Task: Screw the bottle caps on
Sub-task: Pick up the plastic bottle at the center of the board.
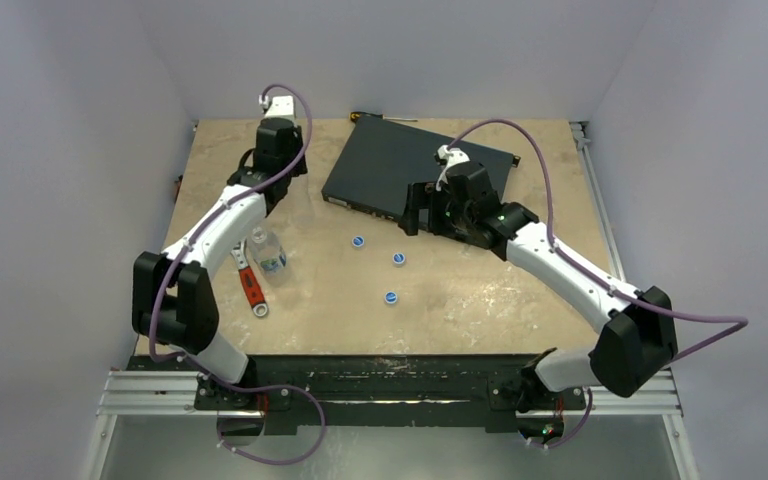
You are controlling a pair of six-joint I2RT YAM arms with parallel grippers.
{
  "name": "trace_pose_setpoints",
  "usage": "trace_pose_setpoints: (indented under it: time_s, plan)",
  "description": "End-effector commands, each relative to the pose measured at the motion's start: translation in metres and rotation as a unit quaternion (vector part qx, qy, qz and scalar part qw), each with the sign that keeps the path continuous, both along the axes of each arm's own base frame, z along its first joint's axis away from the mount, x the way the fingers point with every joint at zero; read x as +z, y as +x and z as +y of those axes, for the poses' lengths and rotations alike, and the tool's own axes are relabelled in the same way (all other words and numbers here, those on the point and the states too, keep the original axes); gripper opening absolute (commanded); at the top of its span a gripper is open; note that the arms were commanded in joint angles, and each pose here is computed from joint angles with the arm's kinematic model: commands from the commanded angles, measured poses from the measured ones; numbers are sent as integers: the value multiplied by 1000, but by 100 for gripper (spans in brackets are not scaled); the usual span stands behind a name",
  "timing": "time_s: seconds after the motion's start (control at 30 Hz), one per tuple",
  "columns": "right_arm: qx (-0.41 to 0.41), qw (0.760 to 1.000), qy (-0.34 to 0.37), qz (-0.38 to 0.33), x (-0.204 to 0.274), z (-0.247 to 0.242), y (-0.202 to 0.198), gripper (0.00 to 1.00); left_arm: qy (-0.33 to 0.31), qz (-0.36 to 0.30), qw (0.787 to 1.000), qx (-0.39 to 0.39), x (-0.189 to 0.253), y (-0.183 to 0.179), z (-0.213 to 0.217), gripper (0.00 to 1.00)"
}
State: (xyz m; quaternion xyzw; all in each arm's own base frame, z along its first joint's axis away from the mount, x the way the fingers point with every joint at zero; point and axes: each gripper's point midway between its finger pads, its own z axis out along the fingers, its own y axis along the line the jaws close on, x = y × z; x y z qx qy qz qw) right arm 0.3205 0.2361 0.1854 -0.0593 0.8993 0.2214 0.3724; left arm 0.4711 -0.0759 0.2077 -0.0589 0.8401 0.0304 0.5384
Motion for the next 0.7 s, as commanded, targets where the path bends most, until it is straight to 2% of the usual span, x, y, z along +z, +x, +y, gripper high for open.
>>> trace_pose_setpoints:
  time_s: [0.0,0.17,0.33,0.47,0.67]
  plan:
    - [81,989,31,-120,50,30,-1,98,-32,2,996,-85,53,-13,-29,0]
    - [155,967,62,-194,78,56,-11,98,-103,45,973,-201,71,-46,-73,0]
    - [207,952,84,-209,87,86,-19,98,-168,68,943,-281,76,-80,-110,0]
    - [224,951,78,-197,74,109,-25,98,-198,65,921,-330,89,-100,-138,0]
    - [208,954,87,-200,66,128,-26,98,-218,71,901,-369,94,-116,-166,0]
